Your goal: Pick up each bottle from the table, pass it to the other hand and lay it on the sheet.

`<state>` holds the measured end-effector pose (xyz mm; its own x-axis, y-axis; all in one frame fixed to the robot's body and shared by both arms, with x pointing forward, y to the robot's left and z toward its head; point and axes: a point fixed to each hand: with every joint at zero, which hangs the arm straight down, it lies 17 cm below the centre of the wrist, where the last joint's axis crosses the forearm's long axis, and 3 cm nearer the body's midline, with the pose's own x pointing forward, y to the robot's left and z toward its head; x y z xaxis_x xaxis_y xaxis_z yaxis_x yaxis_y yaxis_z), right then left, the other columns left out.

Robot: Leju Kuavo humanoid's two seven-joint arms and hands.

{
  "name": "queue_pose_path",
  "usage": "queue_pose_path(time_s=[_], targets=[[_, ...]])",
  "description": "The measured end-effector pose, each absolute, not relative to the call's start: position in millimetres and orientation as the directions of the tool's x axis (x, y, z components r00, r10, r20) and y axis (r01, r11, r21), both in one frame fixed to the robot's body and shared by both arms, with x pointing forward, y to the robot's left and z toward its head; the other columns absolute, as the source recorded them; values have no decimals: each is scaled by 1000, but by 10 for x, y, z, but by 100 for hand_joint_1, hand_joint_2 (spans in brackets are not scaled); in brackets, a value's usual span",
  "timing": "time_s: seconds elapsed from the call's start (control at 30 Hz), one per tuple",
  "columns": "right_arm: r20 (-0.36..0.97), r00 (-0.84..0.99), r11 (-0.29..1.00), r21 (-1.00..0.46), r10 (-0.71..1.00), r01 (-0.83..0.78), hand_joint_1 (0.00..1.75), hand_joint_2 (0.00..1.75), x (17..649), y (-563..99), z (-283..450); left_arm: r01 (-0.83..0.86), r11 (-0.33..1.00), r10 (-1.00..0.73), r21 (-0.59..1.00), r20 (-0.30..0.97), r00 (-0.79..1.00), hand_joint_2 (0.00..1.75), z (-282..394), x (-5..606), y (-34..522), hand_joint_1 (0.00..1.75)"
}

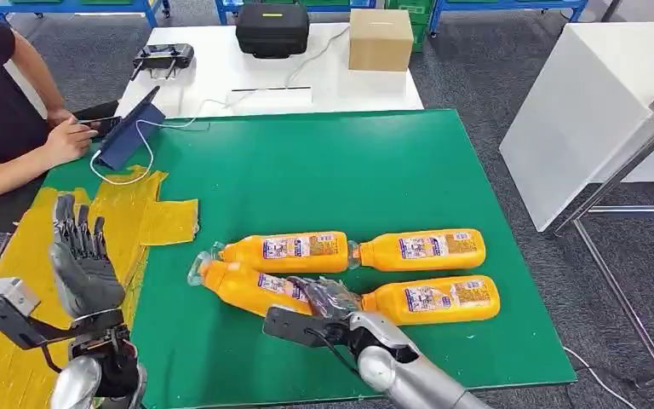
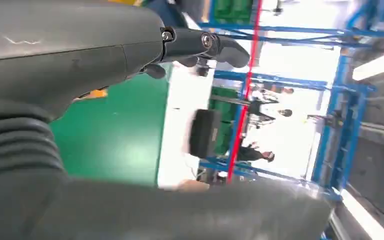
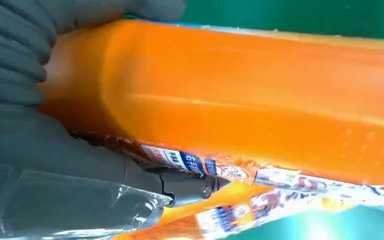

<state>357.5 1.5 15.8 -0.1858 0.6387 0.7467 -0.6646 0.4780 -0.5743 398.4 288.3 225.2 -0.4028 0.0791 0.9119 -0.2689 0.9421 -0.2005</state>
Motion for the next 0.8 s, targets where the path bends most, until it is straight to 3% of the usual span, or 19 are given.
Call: queue_pose_path(time_s=[0.13, 0.4, 0.8], targets=[[824, -192, 607, -530, 533, -592, 175, 175, 3564, -107, 654, -167, 914, 316, -369, 908, -275, 175, 1873, 3847, 2841, 0], [851, -296, 672, -524, 433, -524, 175, 175, 3572, -262, 1319, 47, 765, 644, -642, 764, -39, 175, 1520, 3506, 2524, 0], [860, -381, 714, -500, 341, -490, 175, 175, 3580, -185, 1790, 206, 739, 646, -641, 762, 53, 175, 1581, 3205, 2084, 0]])
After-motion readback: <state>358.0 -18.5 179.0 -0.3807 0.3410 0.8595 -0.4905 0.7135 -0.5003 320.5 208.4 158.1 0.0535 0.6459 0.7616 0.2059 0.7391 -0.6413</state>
